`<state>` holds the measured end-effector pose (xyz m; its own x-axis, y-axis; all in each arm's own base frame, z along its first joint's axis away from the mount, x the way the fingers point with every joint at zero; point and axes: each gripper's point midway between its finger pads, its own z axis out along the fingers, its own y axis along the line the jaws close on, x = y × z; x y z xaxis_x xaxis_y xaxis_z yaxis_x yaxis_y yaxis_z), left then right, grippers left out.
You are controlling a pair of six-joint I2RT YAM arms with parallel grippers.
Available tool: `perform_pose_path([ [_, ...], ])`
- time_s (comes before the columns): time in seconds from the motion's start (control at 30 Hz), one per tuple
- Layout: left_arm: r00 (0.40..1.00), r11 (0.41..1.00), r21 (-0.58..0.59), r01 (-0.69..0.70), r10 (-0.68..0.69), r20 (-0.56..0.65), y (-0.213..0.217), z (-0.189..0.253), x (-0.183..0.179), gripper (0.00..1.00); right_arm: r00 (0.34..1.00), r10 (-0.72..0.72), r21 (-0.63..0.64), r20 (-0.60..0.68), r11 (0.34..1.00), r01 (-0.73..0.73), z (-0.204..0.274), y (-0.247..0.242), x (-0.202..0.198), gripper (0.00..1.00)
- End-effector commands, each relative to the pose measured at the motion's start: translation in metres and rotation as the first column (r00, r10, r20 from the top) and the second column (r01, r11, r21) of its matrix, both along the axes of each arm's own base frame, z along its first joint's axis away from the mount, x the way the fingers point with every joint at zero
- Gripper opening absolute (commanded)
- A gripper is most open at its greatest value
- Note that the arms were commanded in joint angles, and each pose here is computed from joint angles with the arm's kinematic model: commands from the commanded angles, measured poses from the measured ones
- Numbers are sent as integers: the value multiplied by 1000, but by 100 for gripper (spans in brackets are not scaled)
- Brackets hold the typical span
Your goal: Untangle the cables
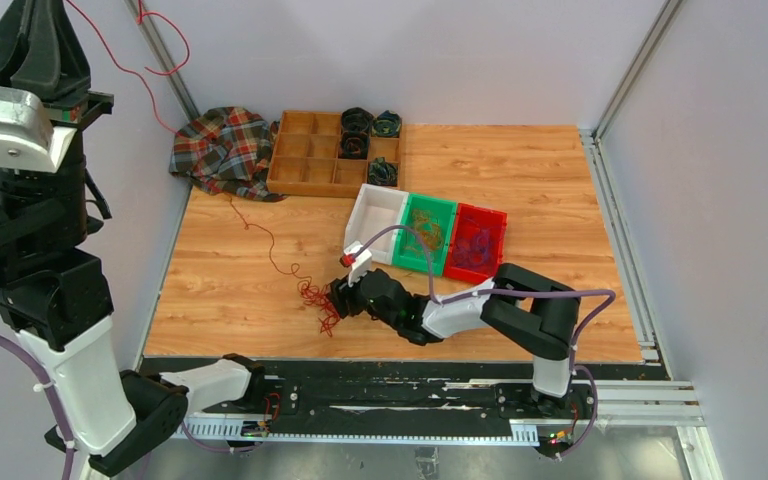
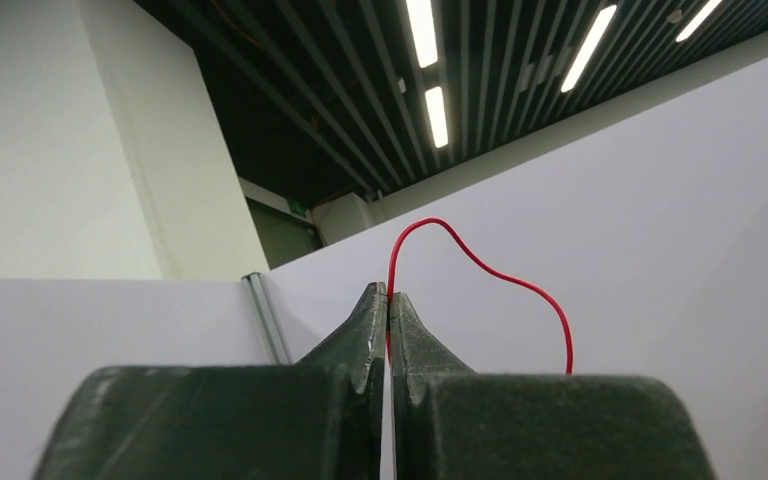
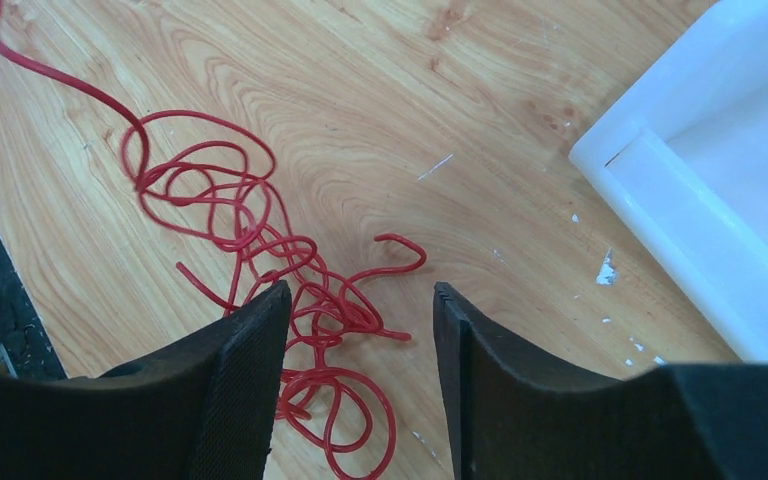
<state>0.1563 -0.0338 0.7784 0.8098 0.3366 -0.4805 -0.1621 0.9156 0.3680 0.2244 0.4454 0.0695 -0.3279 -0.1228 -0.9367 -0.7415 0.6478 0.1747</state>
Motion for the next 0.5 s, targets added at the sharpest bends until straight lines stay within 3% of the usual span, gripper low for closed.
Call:
perform_pose_path([
  [0.0, 999, 999, 40, 34, -35, 29, -8, 6, -9, 0, 996, -2, 61, 90, 998, -4, 50, 0, 9, 55],
  [0.3, 996, 987, 130, 92, -89, -28, -27, -12, -1, 0, 956, 171, 125, 237, 971, -204, 134, 24, -8, 62],
  [0.47, 997, 987, 139, 81, -77, -33, -27, -13, 0, 0, 930, 268, 124, 252, 944, -306, 137, 45, -18, 64],
])
